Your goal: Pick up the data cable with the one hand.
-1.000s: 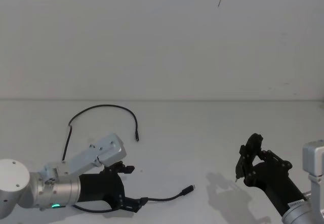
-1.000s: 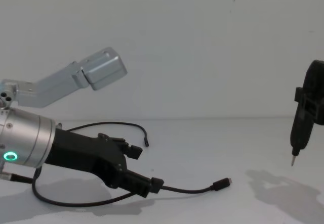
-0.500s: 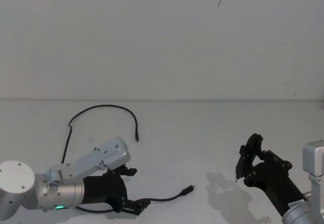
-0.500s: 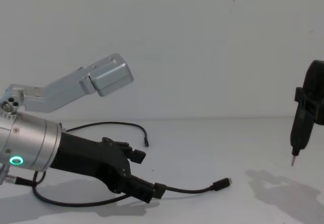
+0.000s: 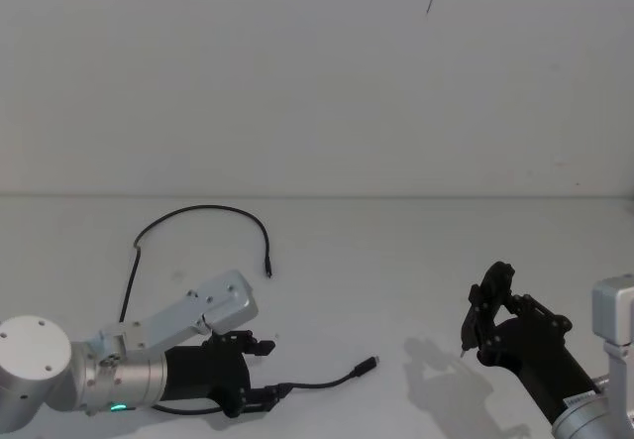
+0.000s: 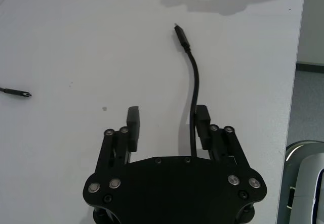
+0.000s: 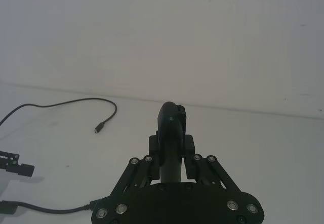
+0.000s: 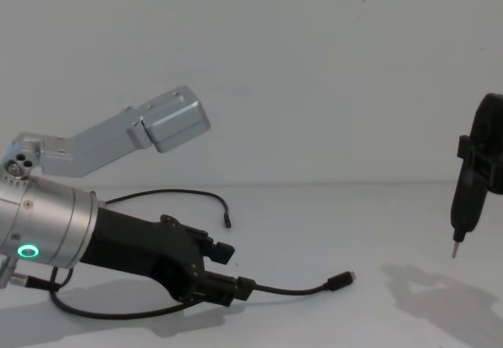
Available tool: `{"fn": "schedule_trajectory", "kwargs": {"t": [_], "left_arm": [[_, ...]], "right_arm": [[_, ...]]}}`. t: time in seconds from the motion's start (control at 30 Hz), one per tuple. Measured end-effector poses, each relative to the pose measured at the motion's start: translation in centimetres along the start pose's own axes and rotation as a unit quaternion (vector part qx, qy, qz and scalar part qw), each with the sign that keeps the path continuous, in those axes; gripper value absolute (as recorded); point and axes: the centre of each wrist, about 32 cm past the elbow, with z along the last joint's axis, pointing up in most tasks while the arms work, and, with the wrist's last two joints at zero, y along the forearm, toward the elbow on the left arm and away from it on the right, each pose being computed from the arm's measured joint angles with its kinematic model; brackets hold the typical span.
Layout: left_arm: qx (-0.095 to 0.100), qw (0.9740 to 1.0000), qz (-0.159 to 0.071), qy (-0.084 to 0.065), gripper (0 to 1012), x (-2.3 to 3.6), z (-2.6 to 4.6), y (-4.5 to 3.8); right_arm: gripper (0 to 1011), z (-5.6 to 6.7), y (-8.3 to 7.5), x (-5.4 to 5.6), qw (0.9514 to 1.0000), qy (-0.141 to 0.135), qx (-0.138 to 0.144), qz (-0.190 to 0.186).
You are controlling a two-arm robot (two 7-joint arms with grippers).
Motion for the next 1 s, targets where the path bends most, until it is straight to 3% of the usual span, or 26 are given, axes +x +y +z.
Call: {"fn": "schedule_trajectory", "kwargs": {"t": [0.1, 0.2, 0.63, 1.0], "left_arm": [[0.000, 1.0000, 0.000, 0.000, 579, 0.00, 0.00, -0.02], [0.000, 1.0000, 0.000, 0.000, 435, -0.01, 0.00, -0.03], [0.001, 1.0000, 0.000, -0.001, 73, -0.03, 0.01, -0.09], [-0.004, 1.0000, 0.000, 0.002, 36, -0.08, 0.00, 0.04]], "right_arm": [[263, 0.00, 0.00, 0.00, 1.0000, 0.000, 0.000, 0.000], [263, 0.00, 0.00, 0.00, 1.0000, 0.000, 0.000, 0.000], [263, 0.00, 0.00, 0.00, 1.0000, 0.000, 0.000, 0.000], [263, 0.04, 0.00, 0.01, 1.0000, -0.001, 0.001, 0.000]]}}
